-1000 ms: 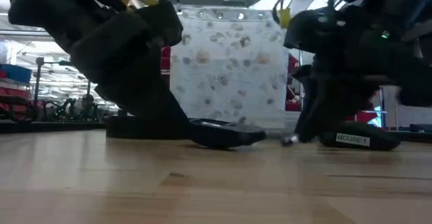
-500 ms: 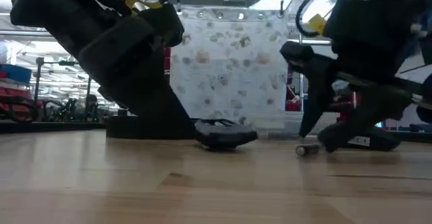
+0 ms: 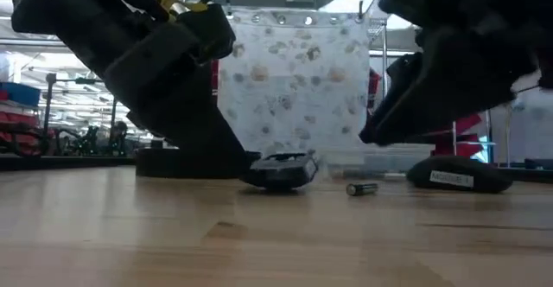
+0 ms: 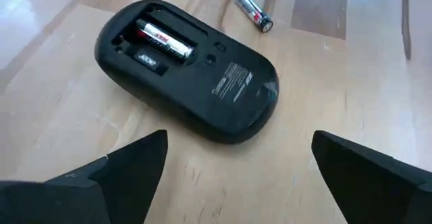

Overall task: Insert battery
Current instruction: Insert the silver battery into the left computer mouse

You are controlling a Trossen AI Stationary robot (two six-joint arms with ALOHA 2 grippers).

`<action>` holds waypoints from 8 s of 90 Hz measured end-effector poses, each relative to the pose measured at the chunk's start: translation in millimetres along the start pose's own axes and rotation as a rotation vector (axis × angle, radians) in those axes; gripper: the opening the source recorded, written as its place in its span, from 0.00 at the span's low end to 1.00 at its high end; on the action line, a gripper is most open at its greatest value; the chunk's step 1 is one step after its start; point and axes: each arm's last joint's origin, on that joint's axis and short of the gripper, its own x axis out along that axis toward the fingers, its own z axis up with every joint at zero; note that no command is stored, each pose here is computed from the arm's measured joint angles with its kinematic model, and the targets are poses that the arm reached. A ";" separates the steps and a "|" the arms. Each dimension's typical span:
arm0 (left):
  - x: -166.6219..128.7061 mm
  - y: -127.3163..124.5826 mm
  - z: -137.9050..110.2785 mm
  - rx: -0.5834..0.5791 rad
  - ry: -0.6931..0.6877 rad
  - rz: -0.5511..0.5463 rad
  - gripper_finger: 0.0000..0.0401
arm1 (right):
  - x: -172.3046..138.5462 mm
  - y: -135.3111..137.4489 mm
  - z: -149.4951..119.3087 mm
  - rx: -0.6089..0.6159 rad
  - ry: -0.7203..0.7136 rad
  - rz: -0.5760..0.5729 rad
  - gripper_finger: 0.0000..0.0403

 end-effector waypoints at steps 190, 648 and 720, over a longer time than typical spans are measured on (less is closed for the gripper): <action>-0.3 1.3 -0.7 -0.037 -0.002 0.026 0.88 | 28.5 43.0 -60.9 0.336 -0.180 -0.254 0.30; 25.7 -37.0 0.0 -0.008 0.078 0.162 0.88 | -2.2 -42.7 16.7 -0.126 0.250 -0.356 0.00; 21.1 -17.2 13.3 0.128 0.082 0.267 0.88 | 14.2 -51.2 45.0 0.069 0.185 -0.136 0.00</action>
